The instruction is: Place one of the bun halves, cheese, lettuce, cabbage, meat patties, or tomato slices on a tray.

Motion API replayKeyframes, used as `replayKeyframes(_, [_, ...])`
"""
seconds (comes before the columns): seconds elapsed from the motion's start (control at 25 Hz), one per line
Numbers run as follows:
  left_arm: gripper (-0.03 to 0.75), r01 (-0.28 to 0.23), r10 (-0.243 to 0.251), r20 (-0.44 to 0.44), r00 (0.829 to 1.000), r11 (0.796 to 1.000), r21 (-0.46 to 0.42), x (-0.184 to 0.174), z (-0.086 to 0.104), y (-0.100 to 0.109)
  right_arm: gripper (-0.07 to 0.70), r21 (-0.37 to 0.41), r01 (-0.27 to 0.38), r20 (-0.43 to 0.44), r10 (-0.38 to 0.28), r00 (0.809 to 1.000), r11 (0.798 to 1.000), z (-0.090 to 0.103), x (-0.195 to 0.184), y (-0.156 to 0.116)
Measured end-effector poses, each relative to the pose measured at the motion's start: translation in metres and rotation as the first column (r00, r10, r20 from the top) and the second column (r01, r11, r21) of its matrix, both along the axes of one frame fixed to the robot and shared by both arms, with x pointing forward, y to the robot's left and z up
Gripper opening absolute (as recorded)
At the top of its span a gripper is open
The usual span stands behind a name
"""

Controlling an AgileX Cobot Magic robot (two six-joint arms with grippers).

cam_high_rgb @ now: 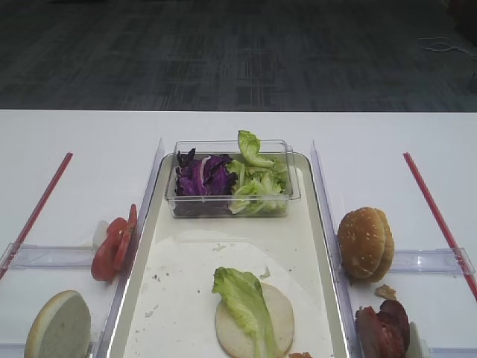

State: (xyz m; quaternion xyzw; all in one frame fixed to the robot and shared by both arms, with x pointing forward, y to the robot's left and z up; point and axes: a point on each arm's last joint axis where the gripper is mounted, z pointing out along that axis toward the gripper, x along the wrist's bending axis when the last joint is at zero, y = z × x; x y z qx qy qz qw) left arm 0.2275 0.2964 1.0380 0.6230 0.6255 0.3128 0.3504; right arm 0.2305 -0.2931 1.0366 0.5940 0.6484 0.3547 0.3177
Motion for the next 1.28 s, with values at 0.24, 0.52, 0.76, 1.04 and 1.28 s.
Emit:
replayKeyframes(0.24, [0.349, 0.0, 0.0, 0.0, 1.0, 1.0, 0.0, 0.0, 0.0, 0.0, 0.428, 0.0, 0.0, 0.0, 0.0, 1.0, 1.0, 0.0, 0.0, 0.0])
replayKeyframes(0.52, [0.349, 0.0, 0.0, 0.0, 1.0, 1.0, 0.0, 0.0, 0.0, 0.0, 0.428, 0.0, 0.0, 0.0, 0.0, 1.0, 1.0, 0.0, 0.0, 0.0])
replayKeyframes(0.76, [0.349, 0.0, 0.0, 0.0, 1.0, 1.0, 0.0, 0.0, 0.0, 0.0, 0.428, 0.0, 0.0, 0.0, 0.0, 1.0, 1.0, 0.0, 0.0, 0.0])
replayKeyframes(1.04, [0.349, 0.0, 0.0, 0.0, 1.0, 1.0, 0.0, 0.0, 0.0, 0.0, 0.428, 0.0, 0.0, 0.0, 0.0, 1.0, 1.0, 0.0, 0.0, 0.0])
replayKeyframes(1.28, [0.349, 0.0, 0.0, 0.0, 1.0, 1.0, 0.0, 0.0, 0.0, 0.0, 0.428, 0.0, 0.0, 0.0, 0.0, 1.0, 1.0, 0.0, 0.0, 0.0])
